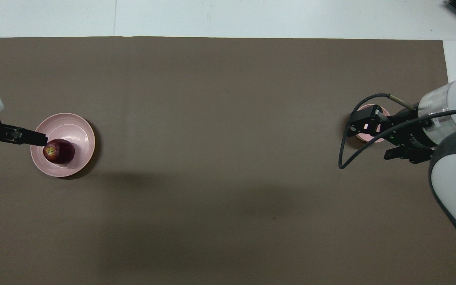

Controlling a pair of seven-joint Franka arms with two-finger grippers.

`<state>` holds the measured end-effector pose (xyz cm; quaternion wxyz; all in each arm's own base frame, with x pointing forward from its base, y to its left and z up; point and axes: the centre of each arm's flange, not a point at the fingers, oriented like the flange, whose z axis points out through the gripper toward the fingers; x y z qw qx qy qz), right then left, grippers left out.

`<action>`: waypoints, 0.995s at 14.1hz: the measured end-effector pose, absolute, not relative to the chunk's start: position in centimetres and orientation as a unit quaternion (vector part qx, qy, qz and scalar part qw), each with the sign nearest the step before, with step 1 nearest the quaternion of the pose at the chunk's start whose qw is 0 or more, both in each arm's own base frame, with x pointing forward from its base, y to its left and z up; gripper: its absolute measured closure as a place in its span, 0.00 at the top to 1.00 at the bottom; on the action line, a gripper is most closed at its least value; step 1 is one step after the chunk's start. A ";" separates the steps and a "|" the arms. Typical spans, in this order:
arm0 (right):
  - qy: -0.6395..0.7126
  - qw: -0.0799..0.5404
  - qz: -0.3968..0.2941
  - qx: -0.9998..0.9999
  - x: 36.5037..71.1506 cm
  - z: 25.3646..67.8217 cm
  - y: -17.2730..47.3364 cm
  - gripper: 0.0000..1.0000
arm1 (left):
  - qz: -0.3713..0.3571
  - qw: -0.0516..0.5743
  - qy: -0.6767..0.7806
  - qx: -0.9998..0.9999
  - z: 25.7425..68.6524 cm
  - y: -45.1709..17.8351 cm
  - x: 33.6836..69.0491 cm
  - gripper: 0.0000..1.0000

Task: Move apple from plate to bowl
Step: 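Grasp the red apple on the plate with the left gripper while the right gripper rises, then lift the apple off the plate with the left gripper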

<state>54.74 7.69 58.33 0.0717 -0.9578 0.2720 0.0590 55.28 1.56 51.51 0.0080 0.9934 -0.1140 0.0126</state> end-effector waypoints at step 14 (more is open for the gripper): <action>0.460 0.158 0.183 -0.855 56.6 54.0 12.2 1.00 | 0.069 -0.001 -0.078 0.995 36.5 5.4 56.2 1.00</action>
